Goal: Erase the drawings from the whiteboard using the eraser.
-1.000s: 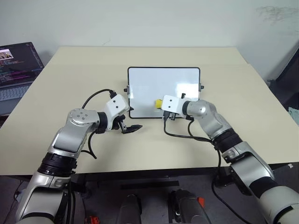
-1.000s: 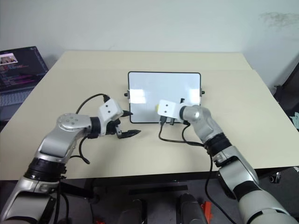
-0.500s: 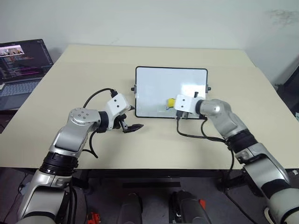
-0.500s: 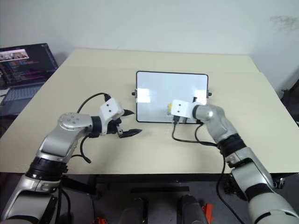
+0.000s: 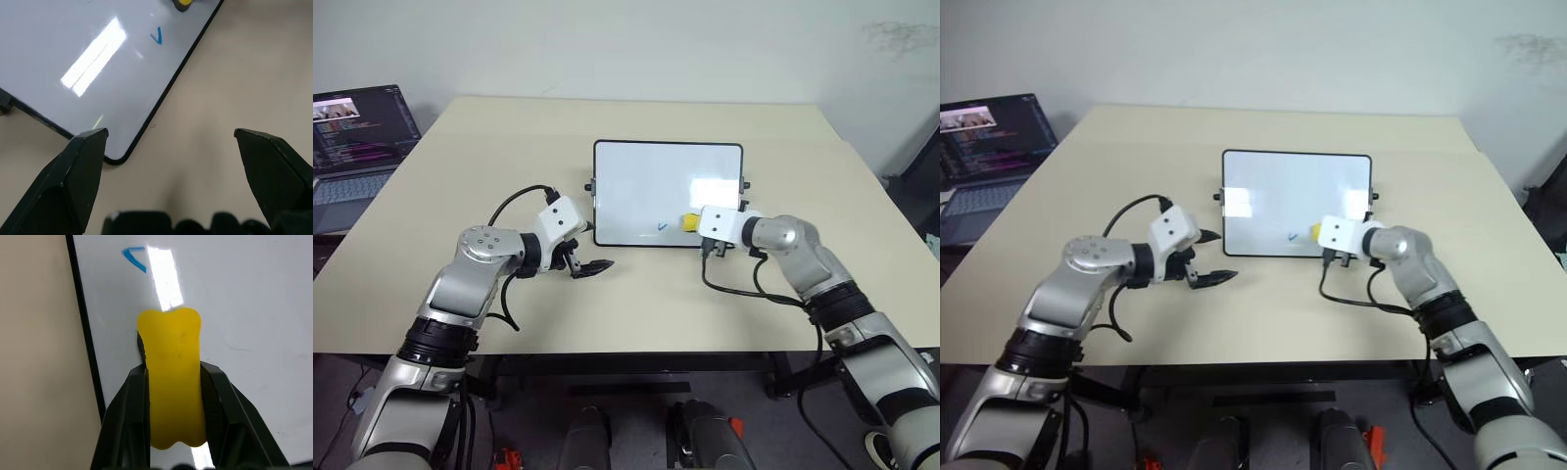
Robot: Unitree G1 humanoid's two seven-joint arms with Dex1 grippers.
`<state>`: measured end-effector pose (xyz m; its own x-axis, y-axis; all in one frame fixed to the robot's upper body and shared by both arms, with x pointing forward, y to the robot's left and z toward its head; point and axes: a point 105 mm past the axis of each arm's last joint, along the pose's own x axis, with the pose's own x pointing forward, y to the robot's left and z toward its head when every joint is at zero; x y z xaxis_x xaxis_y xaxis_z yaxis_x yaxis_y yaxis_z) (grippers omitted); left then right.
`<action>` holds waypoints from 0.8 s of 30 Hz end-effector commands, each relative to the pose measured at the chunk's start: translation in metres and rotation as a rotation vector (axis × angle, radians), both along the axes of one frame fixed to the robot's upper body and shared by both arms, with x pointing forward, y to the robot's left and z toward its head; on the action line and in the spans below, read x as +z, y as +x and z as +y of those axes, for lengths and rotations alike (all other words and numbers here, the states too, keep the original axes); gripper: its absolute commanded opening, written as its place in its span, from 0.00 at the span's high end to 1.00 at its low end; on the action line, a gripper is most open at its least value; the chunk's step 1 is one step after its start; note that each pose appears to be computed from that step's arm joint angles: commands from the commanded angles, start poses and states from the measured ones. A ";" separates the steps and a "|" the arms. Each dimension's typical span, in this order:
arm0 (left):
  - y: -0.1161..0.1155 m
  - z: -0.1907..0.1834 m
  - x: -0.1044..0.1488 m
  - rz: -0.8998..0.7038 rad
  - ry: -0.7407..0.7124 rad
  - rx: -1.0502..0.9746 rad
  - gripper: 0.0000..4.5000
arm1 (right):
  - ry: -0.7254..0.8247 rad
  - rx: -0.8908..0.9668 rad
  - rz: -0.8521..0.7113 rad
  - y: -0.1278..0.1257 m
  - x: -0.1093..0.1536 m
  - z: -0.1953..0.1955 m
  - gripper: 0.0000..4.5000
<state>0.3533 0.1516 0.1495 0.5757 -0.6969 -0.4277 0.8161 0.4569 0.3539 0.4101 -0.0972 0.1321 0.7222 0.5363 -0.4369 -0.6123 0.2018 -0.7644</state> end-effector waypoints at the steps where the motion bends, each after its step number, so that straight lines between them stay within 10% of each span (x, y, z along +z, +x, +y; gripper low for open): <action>1: 0.000 -0.005 0.012 -0.045 0.001 -0.030 0.00 | 0.023 0.052 -0.010 -0.002 0.006 0.031 0.77; 11: 0.001 -0.005 0.009 -0.039 0.007 -0.029 0.00 | 0.115 0.090 -0.040 0.003 0.025 0.081 0.77; 24: 0.001 -0.003 0.008 -0.033 0.003 -0.022 0.00 | -0.055 -0.075 -0.003 0.004 -0.006 -0.029 0.77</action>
<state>0.3536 0.1496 0.1477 0.5652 -0.7027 -0.4322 0.8235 0.4488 0.3471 0.4110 -0.0941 0.1354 0.7319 0.5343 -0.4228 -0.5836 0.1712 -0.7938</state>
